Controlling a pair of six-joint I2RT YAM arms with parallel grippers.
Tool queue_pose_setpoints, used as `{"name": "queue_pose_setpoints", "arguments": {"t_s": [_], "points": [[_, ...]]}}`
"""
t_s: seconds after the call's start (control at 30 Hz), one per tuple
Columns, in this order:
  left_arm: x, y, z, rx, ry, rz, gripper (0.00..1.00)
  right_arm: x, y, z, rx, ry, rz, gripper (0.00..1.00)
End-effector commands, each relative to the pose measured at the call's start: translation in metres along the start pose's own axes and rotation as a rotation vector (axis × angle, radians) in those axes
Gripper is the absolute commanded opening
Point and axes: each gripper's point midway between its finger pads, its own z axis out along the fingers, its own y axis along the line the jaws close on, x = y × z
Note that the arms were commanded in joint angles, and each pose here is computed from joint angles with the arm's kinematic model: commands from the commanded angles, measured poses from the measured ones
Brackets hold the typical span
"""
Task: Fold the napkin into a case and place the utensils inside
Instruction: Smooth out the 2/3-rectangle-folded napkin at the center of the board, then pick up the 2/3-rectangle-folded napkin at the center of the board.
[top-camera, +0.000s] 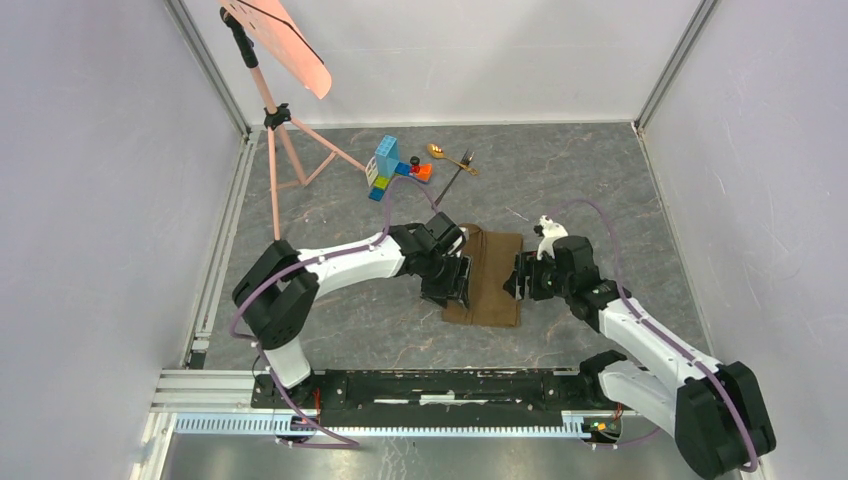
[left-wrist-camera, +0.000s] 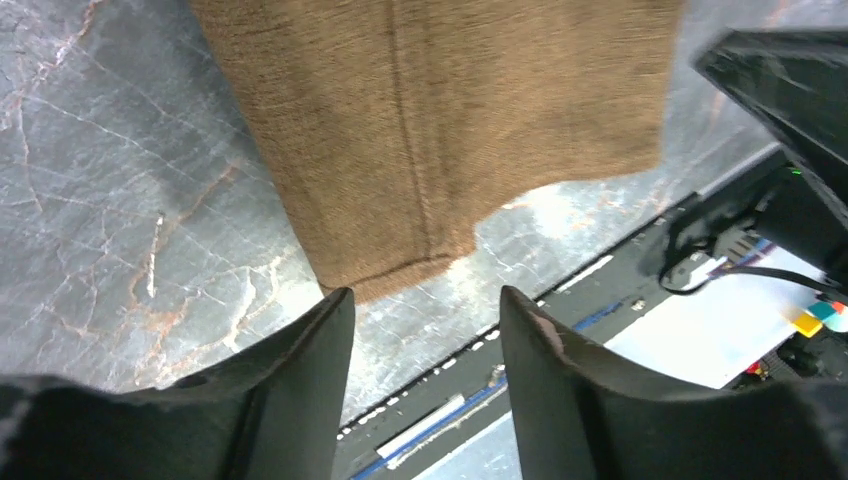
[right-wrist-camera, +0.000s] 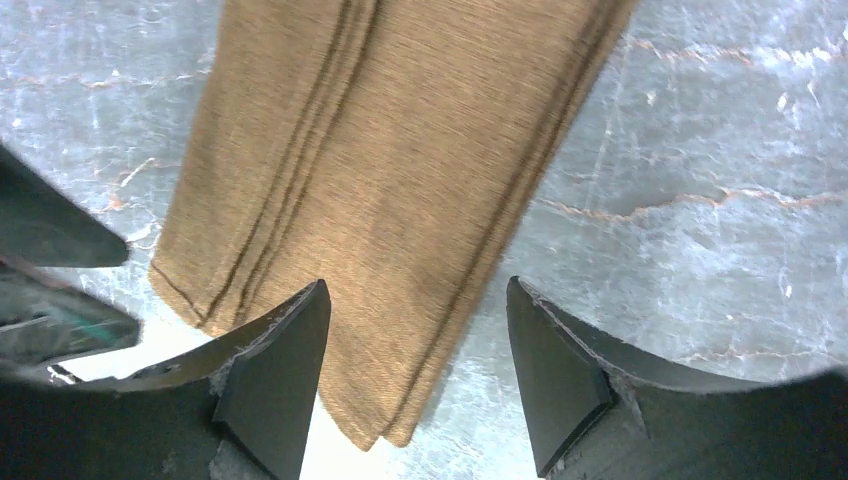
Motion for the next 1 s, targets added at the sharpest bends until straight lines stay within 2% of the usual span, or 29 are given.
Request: {"name": "queue_pose_setpoints", "arguments": {"t_s": [0.0,0.1,0.2,0.3,0.43,0.47,0.5,0.57,0.63,0.7,0.77,0.97], "points": [[-0.021,-0.023,-0.036,0.05,-0.095,0.099,0.65,0.018,-0.008,-0.001,-0.03,0.063,0.032,0.71],[-0.021,-0.027,-0.04,0.071,-0.108,0.104,0.67,0.028,-0.002,0.004,-0.079,0.068,0.063,0.65],[-0.017,-0.032,-0.04,0.099,-0.101,0.105,0.69,0.041,0.0,0.008,-0.102,0.088,0.076,0.48],[-0.013,-0.037,-0.036,0.105,-0.108,0.113,0.7,0.047,0.016,0.01,-0.157,0.094,0.084,0.38],[-0.011,-0.049,-0.026,0.091,-0.136,0.139,0.73,0.037,0.066,0.006,-0.372,0.05,0.153,0.33],[-0.011,-0.052,-0.023,0.083,-0.145,0.149,0.73,0.037,0.067,0.005,-0.368,0.05,0.167,0.33],[-0.011,-0.054,-0.02,0.073,-0.15,0.159,0.73,0.037,0.055,0.007,-0.294,0.047,0.178,0.33],[-0.006,-0.057,-0.014,0.05,-0.141,0.18,0.73,0.035,0.019,0.007,-0.078,0.044,0.178,0.45],[0.001,-0.057,-0.007,-0.007,-0.126,0.215,0.73,0.029,-0.019,-0.003,0.113,0.022,0.194,0.69],[0.008,-0.06,-0.001,-0.064,-0.111,0.272,0.72,0.025,-0.048,-0.014,0.235,-0.002,0.22,0.86],[0.012,-0.066,0.003,-0.12,-0.11,0.325,0.71,0.02,-0.069,-0.025,0.302,-0.036,0.248,0.96],[0.015,-0.06,0.024,-0.346,-0.088,0.446,0.67,0.015,-0.085,-0.031,0.296,-0.056,0.304,0.98]]}}
